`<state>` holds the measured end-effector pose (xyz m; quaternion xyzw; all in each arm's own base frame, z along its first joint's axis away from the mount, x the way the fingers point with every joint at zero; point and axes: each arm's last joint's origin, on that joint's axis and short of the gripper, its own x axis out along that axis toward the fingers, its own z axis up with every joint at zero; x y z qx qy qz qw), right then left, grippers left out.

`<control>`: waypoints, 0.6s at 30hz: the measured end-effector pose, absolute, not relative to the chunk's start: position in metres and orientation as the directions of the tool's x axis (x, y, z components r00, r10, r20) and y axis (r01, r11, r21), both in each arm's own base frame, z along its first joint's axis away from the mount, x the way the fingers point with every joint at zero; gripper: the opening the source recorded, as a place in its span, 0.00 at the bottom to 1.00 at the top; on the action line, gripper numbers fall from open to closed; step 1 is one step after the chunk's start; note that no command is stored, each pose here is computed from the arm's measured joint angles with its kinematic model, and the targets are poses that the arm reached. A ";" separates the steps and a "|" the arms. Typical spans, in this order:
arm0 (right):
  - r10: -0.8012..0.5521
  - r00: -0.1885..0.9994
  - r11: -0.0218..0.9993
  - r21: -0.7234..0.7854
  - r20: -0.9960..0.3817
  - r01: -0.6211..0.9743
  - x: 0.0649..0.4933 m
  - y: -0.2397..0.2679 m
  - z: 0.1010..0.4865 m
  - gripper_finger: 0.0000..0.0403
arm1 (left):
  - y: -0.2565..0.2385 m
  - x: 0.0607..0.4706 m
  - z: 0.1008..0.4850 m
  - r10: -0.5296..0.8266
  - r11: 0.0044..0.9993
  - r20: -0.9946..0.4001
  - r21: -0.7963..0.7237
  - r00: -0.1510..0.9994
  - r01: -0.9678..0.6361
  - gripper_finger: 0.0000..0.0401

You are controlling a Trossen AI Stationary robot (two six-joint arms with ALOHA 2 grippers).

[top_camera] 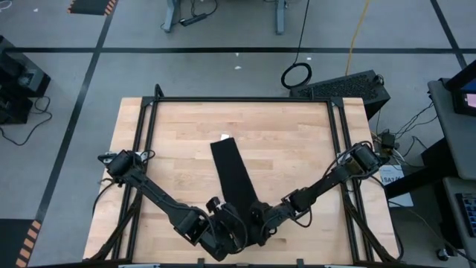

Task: Roll napkin
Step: Fold the black napkin

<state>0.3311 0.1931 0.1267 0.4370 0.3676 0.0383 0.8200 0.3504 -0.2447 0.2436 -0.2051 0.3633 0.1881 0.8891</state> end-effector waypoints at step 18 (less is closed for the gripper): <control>0.456 0.665 0.615 0.750 -0.591 0.244 0.329 0.192 0.126 0.09 | -0.298 0.367 0.168 0.111 0.818 -0.555 -0.420 0.824 -0.393 0.63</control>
